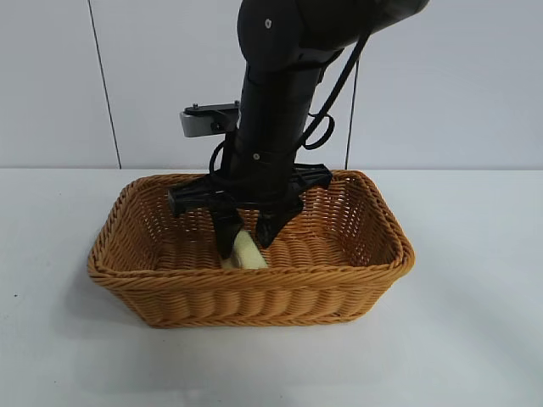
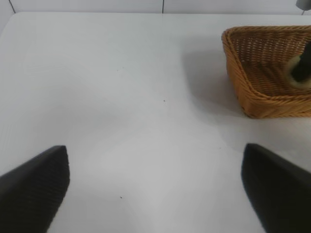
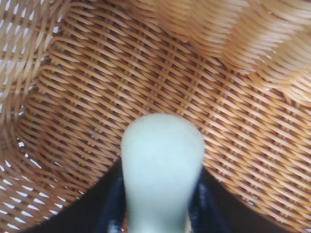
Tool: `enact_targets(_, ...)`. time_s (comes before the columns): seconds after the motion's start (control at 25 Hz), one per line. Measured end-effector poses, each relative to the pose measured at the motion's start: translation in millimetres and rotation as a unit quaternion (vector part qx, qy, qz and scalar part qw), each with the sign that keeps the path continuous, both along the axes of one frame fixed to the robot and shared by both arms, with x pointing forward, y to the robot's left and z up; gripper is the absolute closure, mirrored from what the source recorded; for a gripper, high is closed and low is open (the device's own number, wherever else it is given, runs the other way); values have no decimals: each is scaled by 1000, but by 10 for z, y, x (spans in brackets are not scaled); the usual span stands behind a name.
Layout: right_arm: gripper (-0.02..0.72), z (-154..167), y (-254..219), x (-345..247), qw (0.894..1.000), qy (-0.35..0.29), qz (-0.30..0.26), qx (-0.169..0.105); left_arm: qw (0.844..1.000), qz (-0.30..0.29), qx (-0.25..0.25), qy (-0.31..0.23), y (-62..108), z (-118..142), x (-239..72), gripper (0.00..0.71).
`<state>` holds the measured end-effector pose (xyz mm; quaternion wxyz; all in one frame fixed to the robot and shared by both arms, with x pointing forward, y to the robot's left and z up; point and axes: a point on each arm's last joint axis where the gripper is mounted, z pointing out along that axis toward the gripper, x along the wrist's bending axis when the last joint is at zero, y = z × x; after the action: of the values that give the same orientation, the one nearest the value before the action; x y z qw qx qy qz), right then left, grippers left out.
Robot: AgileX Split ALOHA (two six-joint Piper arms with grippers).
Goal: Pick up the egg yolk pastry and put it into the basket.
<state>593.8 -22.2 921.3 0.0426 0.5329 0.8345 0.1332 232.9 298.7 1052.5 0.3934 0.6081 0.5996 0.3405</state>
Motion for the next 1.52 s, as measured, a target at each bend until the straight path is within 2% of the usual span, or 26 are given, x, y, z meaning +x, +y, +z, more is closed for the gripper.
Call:
enact_targets(0.08,80,11,-8,-11,1000,5,0,-4,1000,0,0,0,1,0,0,18)
enact_targets(0.16,45,46,-15,-20,1000,16,0,-12,1000,0,0,0,1,0,0,18)
enact_targets(0.4,27,426,8,36,998,36,16,-44,1000,0,0,0,1,0,0,18)
enact_targets(0.52,27,715,44,96,999,21,27,-42,1000,0,0,0,1,0,0,18)
enact_targets(0.72,27,1140,-23,252,999,-41,17,-22,1000,0,0,0,1,0,0,18)
enact_targets(0.84,27,1240,-178,348,998,-54,-1,-21,1000,0,0,0,1,0,0,18)
enact_targets(1.12,27,1228,-777,683,996,-49,-74,-29,1000,0,0,0,1,0,0,18)
enact_targets(1.36,27,1231,-1543,967,985,-56,-155,-54,1000,0,0,0,1,0,0,18)
enact_targets(1.52,27,1231,-2010,1070,976,-55,-205,-59,1000,0,0,0,1,0,0,18)
